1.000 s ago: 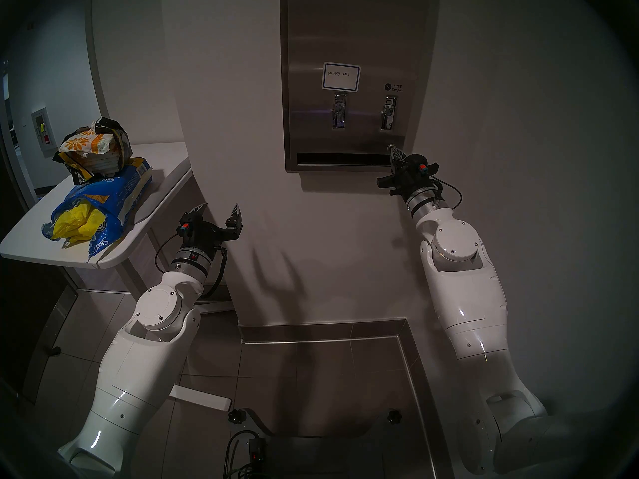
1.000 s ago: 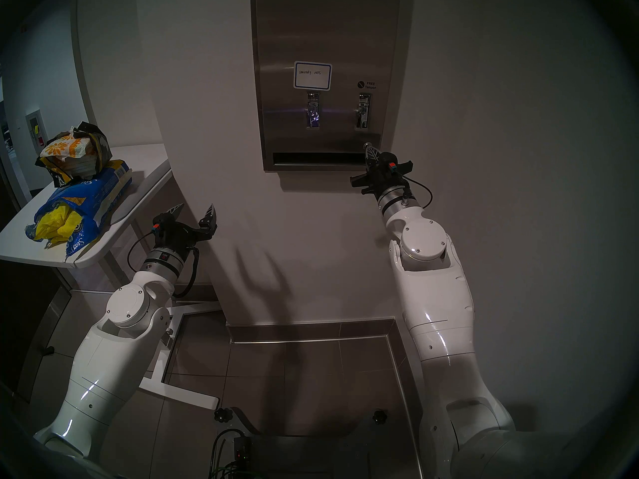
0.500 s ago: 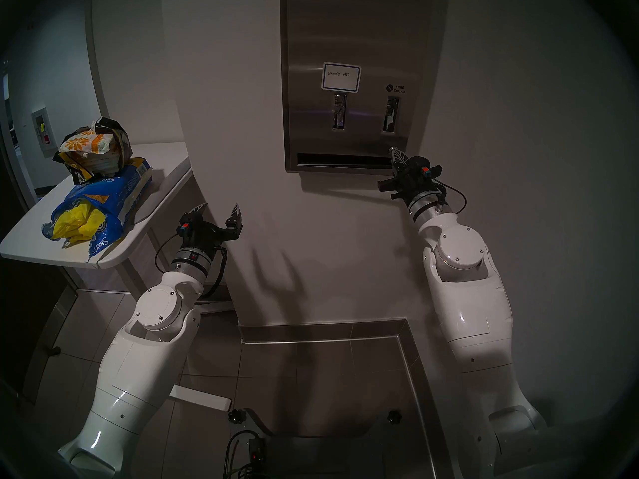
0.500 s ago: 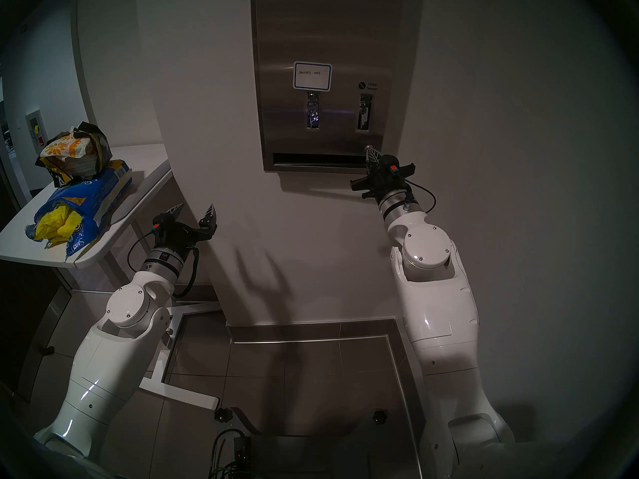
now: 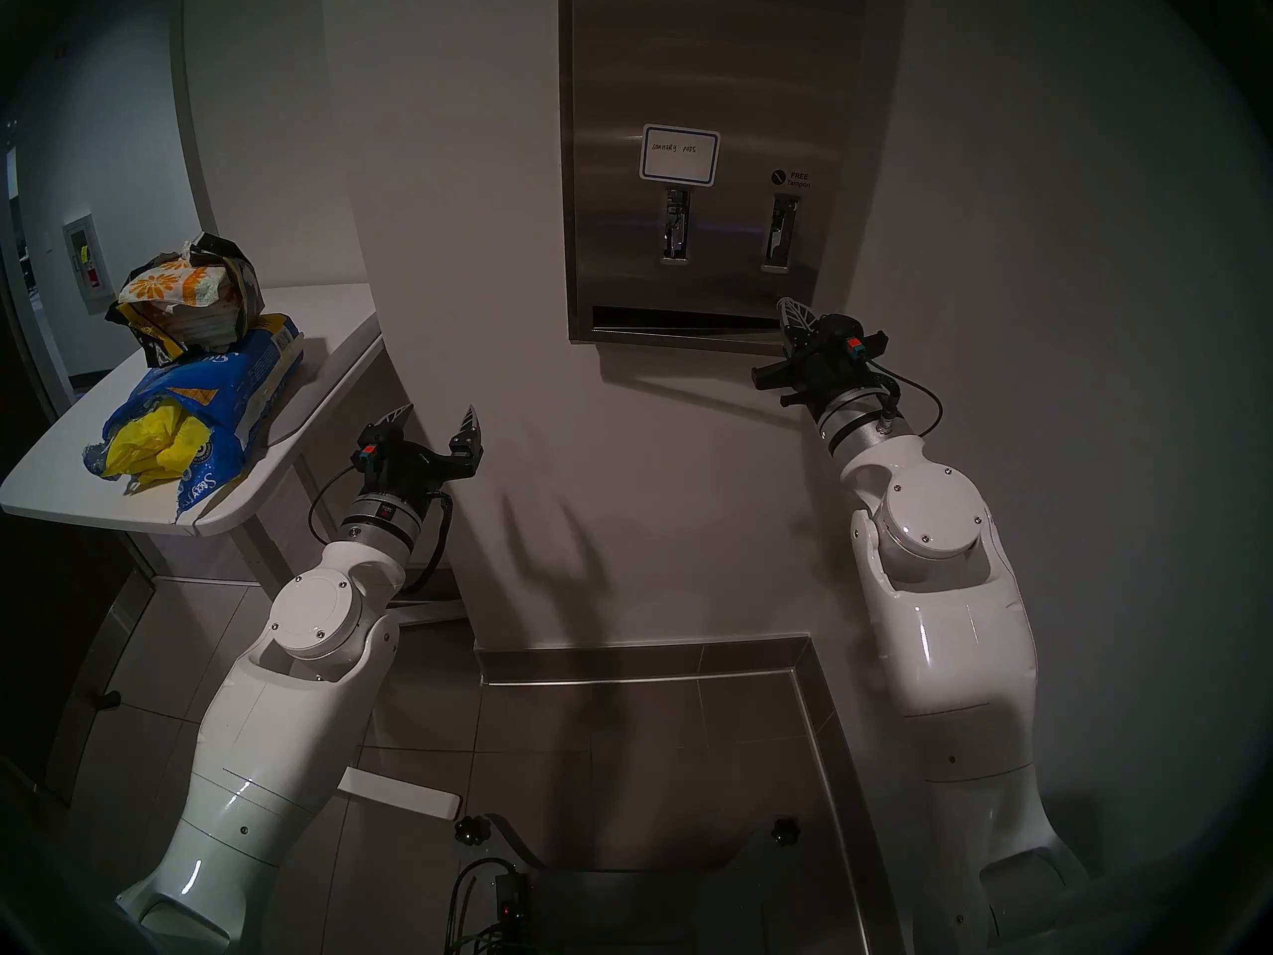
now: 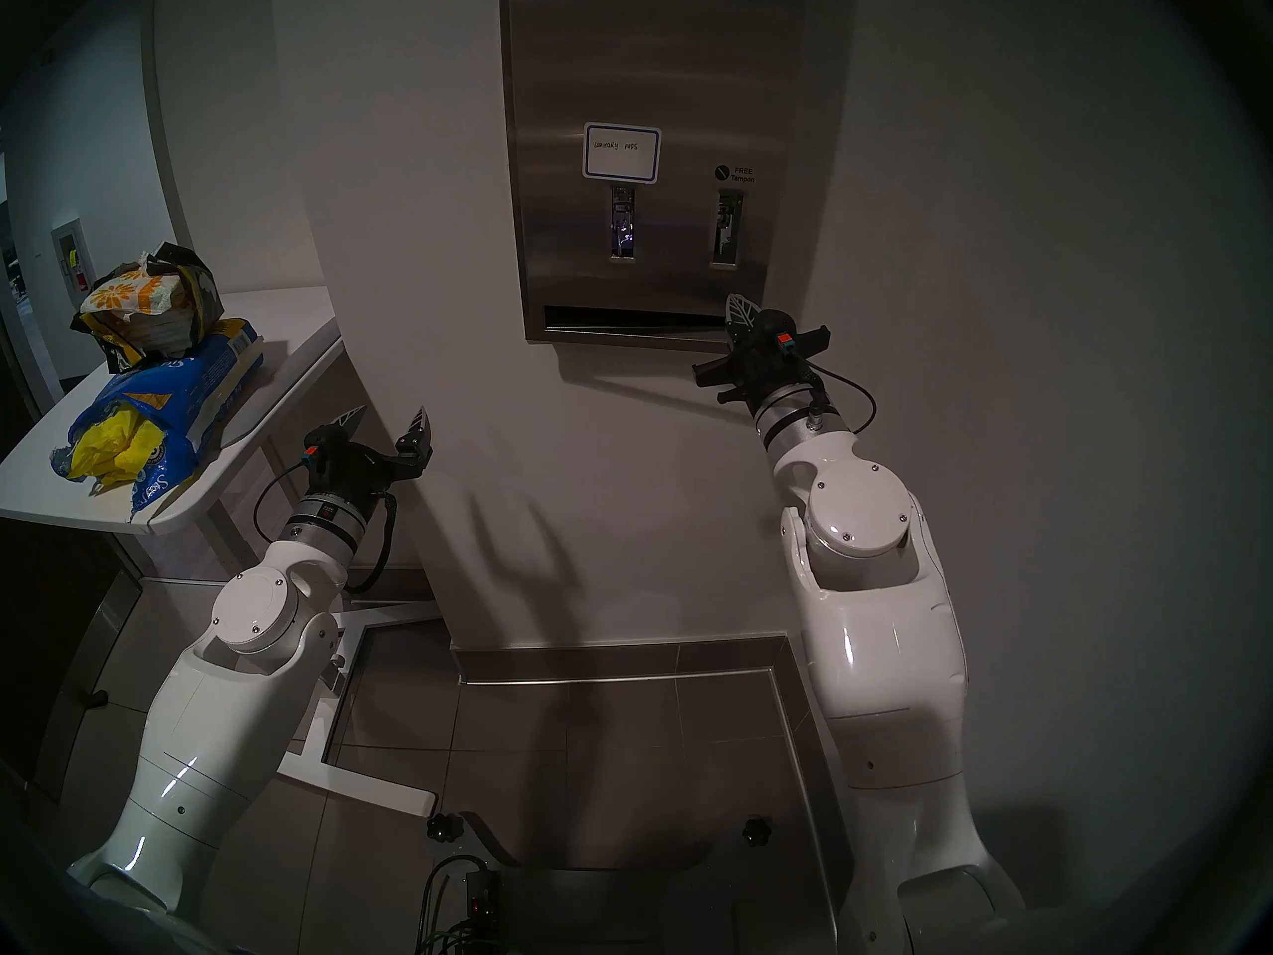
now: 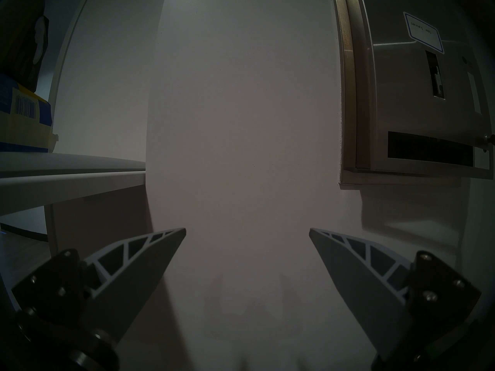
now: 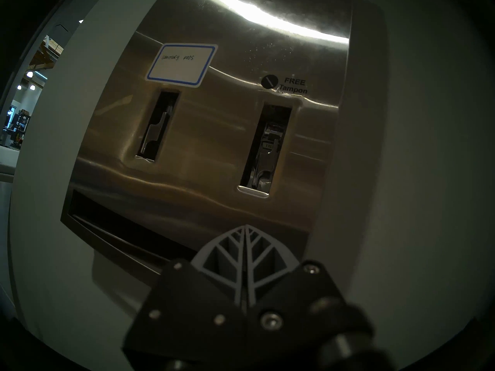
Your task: Open the dispenser door, put the pads inside, close the door
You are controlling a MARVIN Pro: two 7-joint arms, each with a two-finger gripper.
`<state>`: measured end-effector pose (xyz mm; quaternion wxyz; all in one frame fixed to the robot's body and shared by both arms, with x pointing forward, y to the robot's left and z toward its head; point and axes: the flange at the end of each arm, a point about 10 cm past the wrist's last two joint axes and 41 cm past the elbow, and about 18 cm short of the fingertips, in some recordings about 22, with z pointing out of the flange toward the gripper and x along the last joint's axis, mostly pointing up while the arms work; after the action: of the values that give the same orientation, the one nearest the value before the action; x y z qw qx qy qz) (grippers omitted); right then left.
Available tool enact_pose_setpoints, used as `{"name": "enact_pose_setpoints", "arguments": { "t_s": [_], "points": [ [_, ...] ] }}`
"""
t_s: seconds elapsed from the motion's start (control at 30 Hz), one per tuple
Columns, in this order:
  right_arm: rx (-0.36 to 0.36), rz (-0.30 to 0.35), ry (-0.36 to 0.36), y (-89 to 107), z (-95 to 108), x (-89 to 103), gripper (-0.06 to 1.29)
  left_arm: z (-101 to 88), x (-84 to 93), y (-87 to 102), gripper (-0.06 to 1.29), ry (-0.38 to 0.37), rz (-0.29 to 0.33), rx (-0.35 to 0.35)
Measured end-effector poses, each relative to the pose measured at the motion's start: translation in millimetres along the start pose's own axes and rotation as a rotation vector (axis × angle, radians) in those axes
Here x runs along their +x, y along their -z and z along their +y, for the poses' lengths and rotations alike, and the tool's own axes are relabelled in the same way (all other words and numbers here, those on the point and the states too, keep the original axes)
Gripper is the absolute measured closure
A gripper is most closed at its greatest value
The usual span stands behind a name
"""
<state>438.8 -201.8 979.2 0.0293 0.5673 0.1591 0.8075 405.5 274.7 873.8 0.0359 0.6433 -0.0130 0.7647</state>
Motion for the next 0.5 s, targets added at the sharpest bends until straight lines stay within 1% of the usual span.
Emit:
{"name": "enact_pose_setpoints", "arguments": {
  "t_s": [0.23,0.43,0.5],
  "points": [
    [-0.011,-0.022,0.001,16.4,3,6.1,1.27,0.0,0.0,0.0,-0.03,0.0,0.0,0.0],
    [-0.044,-0.053,0.022,26.6,15,4.0,1.27,0.0,0.0,0.0,-0.03,0.0,0.0,0.0],
    [-0.064,-0.062,0.036,28.8,23,1.6,1.27,0.0,0.0,0.0,-0.03,0.0,0.0,0.0]
  ]
}}
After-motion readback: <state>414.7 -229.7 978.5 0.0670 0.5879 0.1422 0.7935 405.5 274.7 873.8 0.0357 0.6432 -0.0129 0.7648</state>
